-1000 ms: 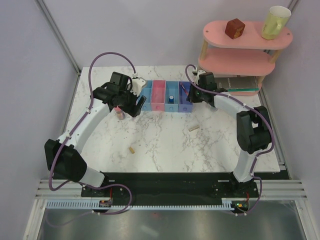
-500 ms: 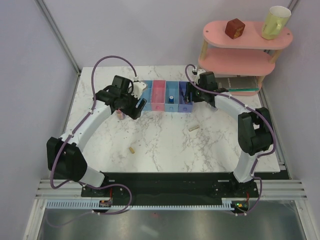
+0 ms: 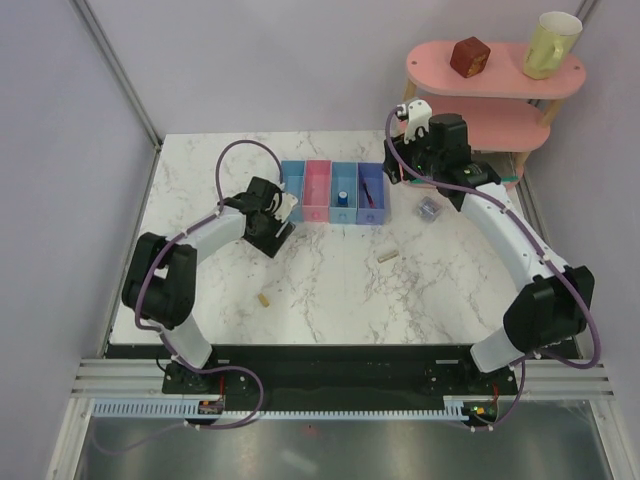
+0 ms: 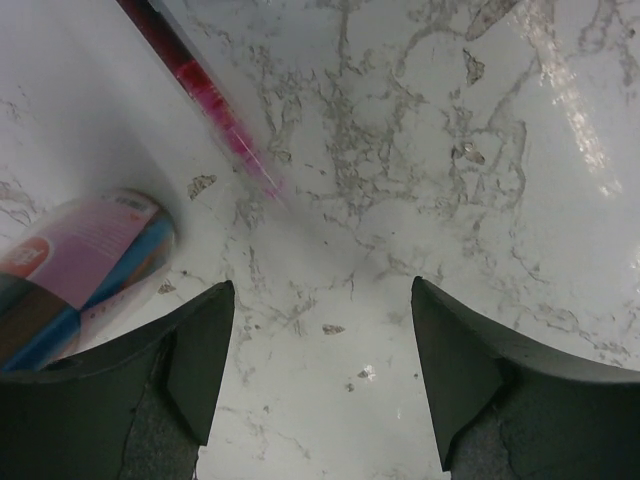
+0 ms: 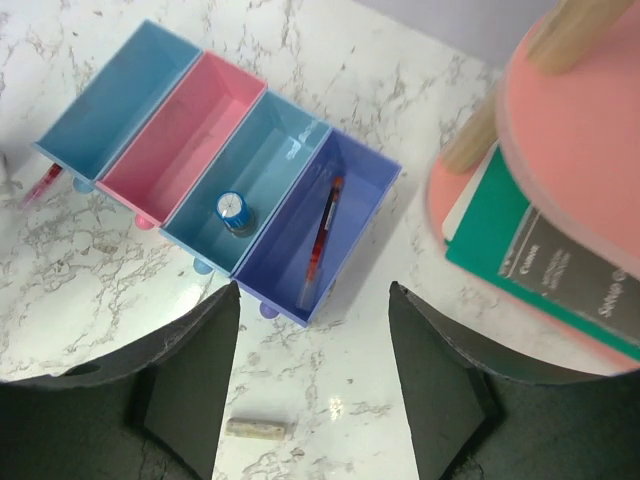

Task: Sort the stationery into containers
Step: Pick up the pen from the center of the board.

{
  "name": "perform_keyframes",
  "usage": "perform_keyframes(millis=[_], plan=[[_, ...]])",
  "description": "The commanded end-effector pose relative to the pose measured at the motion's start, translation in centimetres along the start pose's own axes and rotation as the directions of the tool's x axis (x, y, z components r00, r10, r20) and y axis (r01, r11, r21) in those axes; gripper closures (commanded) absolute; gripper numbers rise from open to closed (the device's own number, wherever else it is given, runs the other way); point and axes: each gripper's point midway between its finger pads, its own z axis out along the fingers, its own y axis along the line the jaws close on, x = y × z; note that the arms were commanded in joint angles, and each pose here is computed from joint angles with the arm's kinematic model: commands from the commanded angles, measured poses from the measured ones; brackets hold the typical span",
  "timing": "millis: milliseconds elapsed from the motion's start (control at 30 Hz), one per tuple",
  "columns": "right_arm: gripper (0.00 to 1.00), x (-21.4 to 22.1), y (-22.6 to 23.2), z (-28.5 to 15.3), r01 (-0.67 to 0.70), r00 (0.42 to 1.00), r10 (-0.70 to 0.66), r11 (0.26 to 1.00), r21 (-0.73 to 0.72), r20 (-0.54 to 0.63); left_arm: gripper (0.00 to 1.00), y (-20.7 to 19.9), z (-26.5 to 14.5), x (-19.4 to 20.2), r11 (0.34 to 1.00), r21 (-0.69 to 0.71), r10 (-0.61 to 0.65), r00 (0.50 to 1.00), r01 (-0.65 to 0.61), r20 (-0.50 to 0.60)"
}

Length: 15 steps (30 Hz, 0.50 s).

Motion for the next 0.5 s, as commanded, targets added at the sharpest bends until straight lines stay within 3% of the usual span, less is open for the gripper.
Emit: perform_keyframes(millis=[0, 467], plan=[[0.31, -0.8, -0.2, -2.8, 0.088, 0.996, -0.088, 0.996, -0.002, -0.009, 0.22, 1.7, 1.1, -3.3, 0.997, -0.061, -0.033, 0.995, 0.038, 0.09], [0.33, -1.0, -0.2, -4.4, 0.092, 0.996, -0.092, 0.996, 0.012, -0.019, 0.25, 2.7, 4.0, -3.3, 0.993, -0.079, -0.08, 0.991, 0.088, 0.105]])
